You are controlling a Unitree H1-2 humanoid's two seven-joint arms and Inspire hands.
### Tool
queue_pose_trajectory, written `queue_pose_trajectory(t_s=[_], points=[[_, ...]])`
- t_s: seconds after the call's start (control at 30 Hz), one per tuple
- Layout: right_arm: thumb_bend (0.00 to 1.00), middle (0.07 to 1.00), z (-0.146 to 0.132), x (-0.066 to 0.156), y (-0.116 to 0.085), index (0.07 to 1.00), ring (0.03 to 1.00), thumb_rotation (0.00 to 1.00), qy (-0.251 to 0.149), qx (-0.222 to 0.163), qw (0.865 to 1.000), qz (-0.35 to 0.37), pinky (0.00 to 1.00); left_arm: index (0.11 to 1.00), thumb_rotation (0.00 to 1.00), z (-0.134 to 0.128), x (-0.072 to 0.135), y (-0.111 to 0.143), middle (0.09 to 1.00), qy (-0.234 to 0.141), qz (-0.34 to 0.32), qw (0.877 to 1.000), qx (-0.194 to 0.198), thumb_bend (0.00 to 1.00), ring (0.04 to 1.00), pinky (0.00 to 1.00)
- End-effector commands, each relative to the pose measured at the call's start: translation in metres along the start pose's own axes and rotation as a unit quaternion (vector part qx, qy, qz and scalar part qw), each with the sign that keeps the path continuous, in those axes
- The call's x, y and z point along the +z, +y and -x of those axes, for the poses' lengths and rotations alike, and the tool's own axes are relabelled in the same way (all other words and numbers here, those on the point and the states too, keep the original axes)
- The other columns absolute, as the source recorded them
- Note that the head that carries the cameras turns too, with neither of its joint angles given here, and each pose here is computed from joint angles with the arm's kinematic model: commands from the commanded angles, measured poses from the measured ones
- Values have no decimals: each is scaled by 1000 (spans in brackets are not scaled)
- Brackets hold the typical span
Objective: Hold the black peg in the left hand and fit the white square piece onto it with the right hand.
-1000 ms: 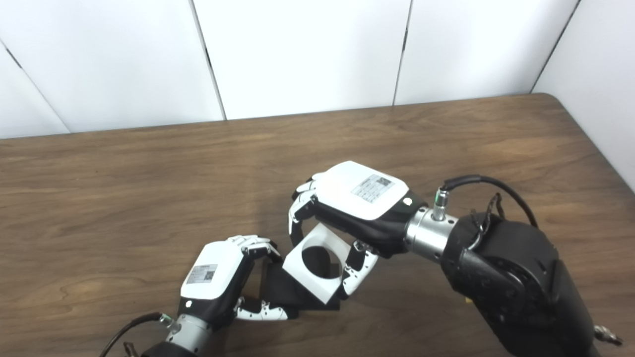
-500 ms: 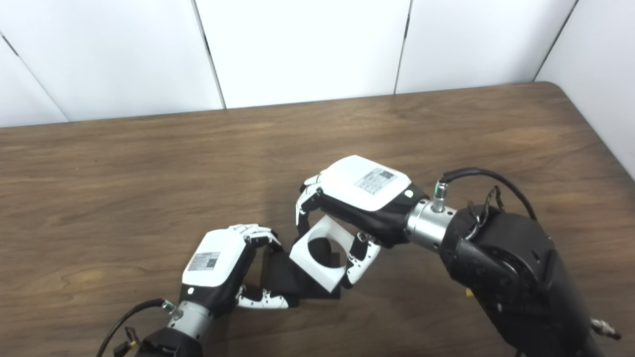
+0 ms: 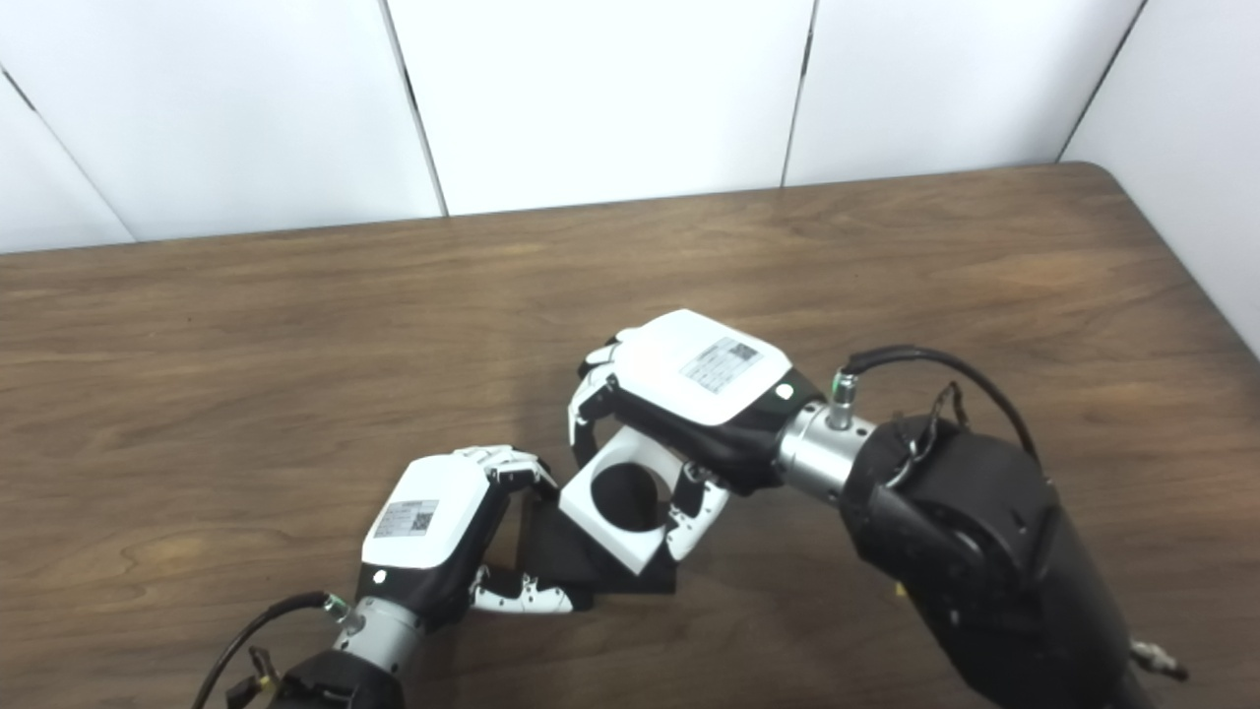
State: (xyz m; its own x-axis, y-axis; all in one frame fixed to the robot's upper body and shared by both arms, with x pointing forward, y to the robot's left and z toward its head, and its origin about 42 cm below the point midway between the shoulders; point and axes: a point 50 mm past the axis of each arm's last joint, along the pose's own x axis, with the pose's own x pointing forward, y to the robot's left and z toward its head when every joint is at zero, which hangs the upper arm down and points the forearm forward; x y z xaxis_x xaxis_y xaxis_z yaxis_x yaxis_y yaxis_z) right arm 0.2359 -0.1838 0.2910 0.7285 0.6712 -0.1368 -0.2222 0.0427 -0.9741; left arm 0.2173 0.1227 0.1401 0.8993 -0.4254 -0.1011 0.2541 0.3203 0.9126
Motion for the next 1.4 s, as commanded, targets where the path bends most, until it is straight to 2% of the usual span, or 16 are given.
queue_pose_trajectory(t_s=[0.0,0.47,1.17,1.37], points=[[523,732,-2,4,-1,483,857,129,-14,-11,1000,20,881,486,50,7,-3,-14,757,9,-18,999,-47,522,812,833],[522,736,-14,10,10,484,864,127,-17,-5,999,32,853,486,50,7,2,-12,763,5,-15,999,-51,522,817,839],[522,725,-18,-22,16,483,852,127,10,6,1000,6,838,486,49,9,3,-10,763,8,-7,999,-53,522,819,840],[524,738,-18,-25,20,489,859,140,19,21,1000,13,832,486,49,9,3,-10,762,7,-8,999,-51,522,817,839]])
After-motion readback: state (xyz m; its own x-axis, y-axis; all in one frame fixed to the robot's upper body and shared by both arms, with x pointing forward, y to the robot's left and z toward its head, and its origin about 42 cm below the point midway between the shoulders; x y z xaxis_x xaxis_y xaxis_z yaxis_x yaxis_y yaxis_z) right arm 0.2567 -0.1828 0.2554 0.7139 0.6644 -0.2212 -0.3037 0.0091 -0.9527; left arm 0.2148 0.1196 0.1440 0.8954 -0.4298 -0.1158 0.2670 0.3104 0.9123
